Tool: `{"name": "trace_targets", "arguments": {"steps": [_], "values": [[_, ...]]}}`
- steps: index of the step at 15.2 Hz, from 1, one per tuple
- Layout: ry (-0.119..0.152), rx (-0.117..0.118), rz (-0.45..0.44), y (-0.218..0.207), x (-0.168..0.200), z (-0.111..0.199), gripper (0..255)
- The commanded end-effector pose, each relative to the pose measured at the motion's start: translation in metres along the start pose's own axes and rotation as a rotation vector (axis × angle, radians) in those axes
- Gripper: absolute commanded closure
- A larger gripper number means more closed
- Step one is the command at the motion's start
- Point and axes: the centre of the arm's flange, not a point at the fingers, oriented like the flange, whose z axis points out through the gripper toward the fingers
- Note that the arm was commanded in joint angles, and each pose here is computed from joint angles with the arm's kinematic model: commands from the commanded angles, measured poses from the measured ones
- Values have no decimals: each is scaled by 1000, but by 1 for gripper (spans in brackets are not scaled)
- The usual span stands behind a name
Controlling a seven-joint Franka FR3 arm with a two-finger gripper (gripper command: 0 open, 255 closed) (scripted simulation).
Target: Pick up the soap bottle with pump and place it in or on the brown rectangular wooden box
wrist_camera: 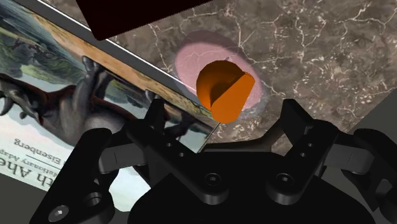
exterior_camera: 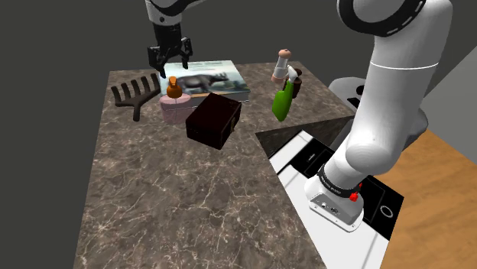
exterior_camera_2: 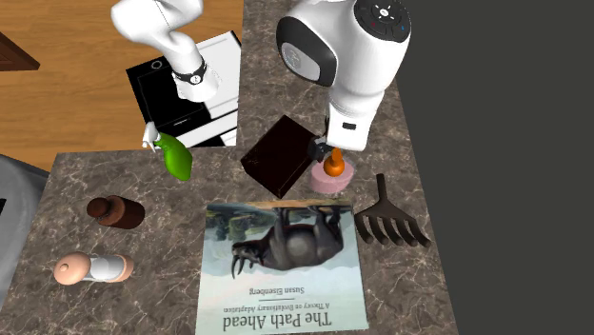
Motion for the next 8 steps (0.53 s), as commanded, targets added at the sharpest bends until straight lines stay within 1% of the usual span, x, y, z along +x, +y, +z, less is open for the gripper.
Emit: {"name": "trace_targets", "arguments": {"steps": [1, 8], "values": [[-2, -3, 2, -8, 15, 7, 0], [-2, -3, 2, -8, 15, 47, 0]]}}
